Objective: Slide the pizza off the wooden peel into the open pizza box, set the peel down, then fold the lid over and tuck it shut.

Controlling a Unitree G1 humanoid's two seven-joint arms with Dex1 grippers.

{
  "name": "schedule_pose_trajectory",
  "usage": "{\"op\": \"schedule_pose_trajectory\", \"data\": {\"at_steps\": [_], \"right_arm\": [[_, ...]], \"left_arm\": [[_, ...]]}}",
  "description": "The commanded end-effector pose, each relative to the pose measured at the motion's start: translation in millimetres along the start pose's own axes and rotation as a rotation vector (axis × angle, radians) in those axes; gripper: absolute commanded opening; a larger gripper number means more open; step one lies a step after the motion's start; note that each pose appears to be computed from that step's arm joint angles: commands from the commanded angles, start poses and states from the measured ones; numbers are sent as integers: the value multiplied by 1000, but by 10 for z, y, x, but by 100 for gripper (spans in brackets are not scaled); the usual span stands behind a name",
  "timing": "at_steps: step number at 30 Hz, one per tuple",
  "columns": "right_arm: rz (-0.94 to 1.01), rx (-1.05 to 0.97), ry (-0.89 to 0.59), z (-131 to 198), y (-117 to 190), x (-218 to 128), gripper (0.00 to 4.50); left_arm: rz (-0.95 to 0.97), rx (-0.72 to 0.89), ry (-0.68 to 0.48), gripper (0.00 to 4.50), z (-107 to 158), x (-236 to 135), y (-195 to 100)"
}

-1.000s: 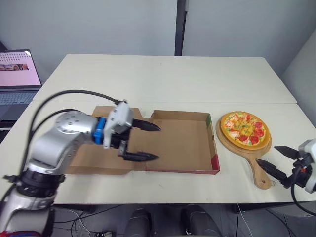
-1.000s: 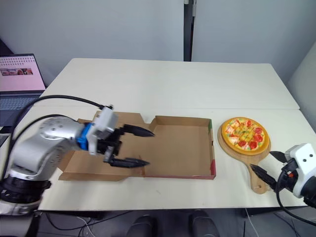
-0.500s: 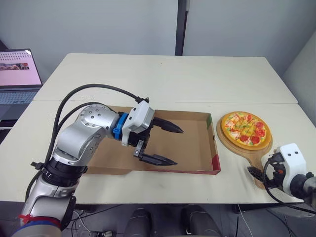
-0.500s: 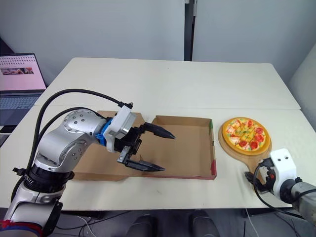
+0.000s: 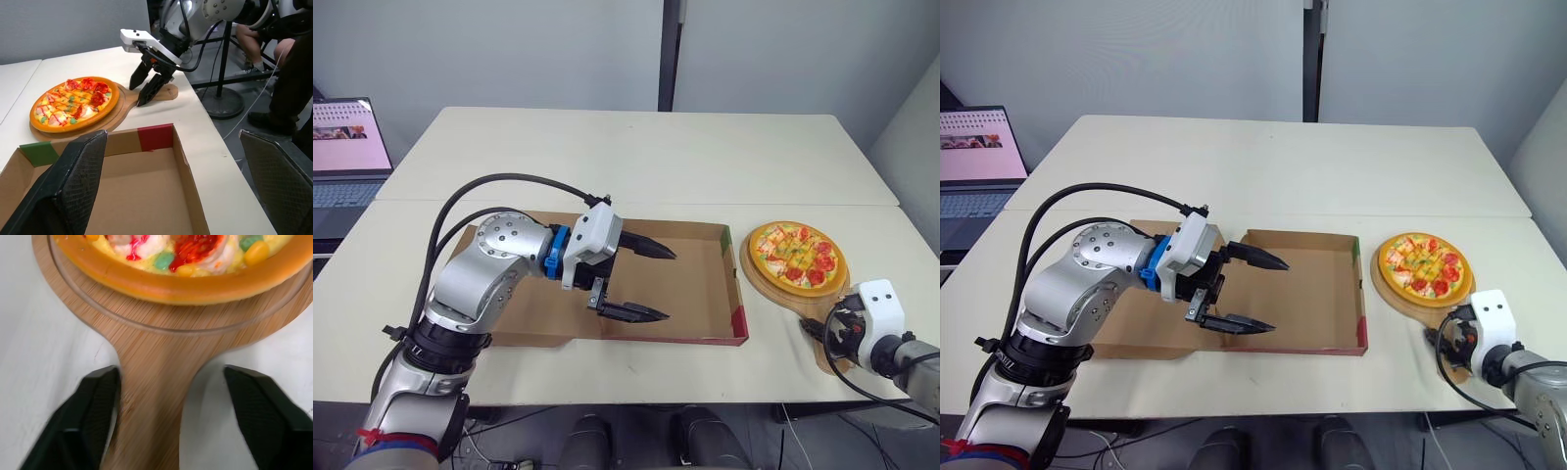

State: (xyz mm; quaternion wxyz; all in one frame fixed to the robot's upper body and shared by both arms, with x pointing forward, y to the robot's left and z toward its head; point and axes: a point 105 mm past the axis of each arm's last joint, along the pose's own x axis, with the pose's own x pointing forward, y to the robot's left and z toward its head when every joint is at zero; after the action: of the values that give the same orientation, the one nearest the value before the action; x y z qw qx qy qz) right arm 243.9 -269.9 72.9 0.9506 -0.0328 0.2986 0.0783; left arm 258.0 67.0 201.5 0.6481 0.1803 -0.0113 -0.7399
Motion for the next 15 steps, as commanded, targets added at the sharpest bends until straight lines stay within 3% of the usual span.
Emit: {"op": "schedule_pose_trajectory", "data": {"at_steps": [1, 3, 9, 15], "right_arm": [[21, 42, 8, -62, 57, 5, 223], [16, 40, -3, -51, 52, -5, 163], [-24, 121, -174, 219, -36, -40, 159], [-50, 49, -368, 662, -115, -215, 159]], "left_arm": [[7, 8, -13, 450, 59, 13, 1], [9, 7, -11, 450, 63, 12, 7], [38, 7, -14, 450, 98, -28, 60], [83, -10, 0, 450, 92, -126, 115]]}}
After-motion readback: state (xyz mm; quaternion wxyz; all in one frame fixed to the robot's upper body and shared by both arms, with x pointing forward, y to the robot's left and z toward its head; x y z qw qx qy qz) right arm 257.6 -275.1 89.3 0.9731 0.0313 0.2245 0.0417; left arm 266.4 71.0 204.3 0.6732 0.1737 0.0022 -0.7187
